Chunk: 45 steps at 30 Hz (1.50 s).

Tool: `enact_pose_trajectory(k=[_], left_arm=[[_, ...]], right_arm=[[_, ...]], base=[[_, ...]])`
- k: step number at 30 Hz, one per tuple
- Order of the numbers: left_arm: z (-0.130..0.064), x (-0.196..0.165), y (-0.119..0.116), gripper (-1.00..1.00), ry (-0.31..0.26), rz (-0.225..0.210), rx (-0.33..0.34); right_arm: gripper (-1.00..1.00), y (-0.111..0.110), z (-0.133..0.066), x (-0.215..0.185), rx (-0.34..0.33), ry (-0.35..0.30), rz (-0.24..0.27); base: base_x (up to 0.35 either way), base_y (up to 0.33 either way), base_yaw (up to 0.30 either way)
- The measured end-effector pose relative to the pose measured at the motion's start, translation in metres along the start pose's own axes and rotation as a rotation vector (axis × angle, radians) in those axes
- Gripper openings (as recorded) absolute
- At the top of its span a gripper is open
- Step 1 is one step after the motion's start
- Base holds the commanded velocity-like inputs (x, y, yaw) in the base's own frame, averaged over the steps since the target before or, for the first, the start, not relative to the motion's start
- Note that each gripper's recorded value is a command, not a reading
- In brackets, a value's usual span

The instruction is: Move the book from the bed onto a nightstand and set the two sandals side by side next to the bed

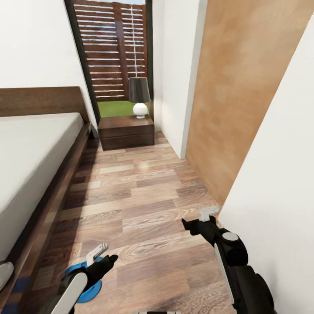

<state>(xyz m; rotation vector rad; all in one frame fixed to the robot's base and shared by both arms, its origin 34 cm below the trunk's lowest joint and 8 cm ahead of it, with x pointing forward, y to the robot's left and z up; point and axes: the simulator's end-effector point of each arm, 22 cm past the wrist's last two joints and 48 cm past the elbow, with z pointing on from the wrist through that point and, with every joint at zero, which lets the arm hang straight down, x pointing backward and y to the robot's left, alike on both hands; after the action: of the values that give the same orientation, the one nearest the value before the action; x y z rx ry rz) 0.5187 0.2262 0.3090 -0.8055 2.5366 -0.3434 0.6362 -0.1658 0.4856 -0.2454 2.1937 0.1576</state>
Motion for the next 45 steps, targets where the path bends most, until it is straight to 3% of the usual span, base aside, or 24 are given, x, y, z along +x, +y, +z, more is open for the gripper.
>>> enact_pose_trajectory(k=[8,17,25,45], left_arm=[[0.001,-0.011,0.014,1.0,-0.041,-0.032,-0.035],[-0.008,-0.022,0.01,1.0,-0.074,-0.038,-0.026],[-0.008,-0.021,0.008,1.0,-0.074,-0.043,-0.023],[-0.008,-0.024,0.011,1.0,-0.088,-0.052,-0.027]], right_arm=[[1.0,0.022,-0.012,-0.004,-0.008,-0.016,-0.029],[1.0,0.036,-0.025,-0.017,-0.02,-0.047,-0.057],[1.0,0.045,-0.025,-0.016,-0.034,-0.043,-0.071],[1.0,0.049,-0.025,-0.015,-0.041,-0.035,-0.075]], base=[[0.0,0.0,-0.025],[0.0,0.0,-0.004],[0.005,-0.01,0.018],[0.16,-0.235,0.243]])
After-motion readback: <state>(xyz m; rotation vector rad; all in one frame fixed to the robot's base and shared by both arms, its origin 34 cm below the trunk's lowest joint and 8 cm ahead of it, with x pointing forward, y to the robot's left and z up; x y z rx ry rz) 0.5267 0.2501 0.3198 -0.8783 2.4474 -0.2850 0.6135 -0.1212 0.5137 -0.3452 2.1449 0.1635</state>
